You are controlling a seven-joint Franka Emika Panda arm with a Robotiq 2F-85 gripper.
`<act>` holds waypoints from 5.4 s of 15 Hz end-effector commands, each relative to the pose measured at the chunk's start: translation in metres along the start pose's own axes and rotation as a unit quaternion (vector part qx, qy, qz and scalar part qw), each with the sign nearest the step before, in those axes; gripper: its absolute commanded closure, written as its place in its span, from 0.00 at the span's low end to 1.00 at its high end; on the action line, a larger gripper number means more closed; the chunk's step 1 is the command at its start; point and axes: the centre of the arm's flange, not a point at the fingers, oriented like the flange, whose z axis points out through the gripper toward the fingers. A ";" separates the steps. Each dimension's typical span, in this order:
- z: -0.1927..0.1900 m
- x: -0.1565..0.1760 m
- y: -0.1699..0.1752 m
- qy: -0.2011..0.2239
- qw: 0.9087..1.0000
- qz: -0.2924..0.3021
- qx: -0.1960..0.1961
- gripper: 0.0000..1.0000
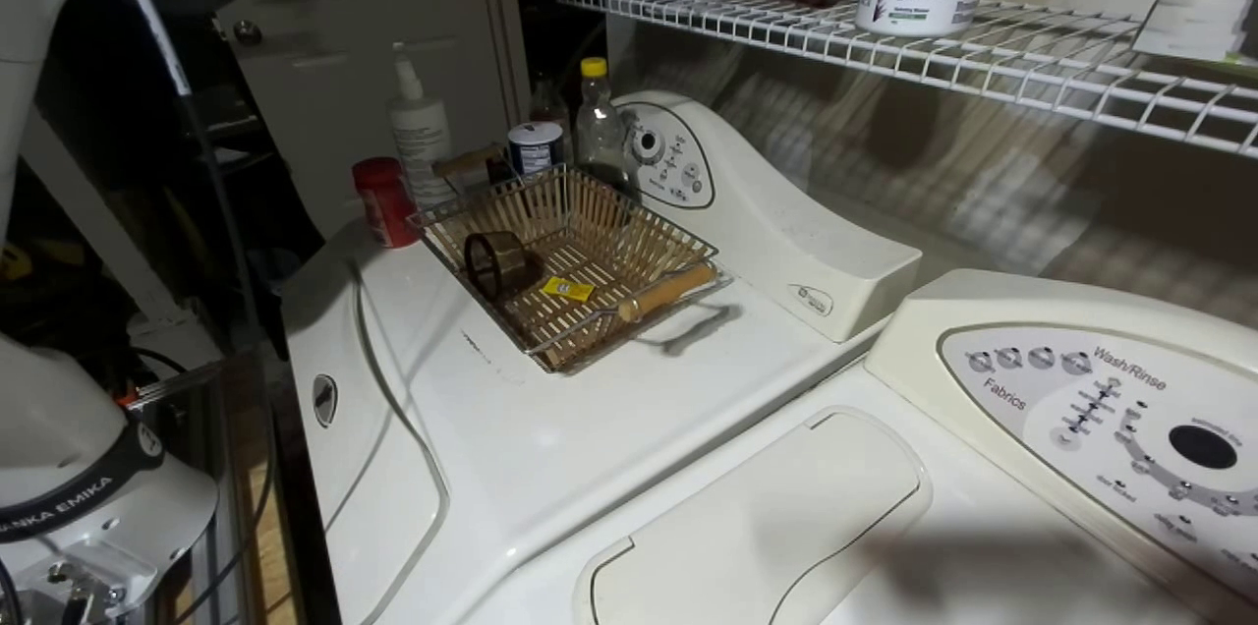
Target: Position the bottle bottom first on the metal rack
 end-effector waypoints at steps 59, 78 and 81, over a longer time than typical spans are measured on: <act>-0.075 -0.108 -0.117 0.384 0.807 0.449 -0.034 0.00; -0.098 -0.109 -0.153 0.354 0.825 0.439 -0.032 0.00; -0.098 -0.109 -0.153 0.354 0.826 0.438 -0.031 0.00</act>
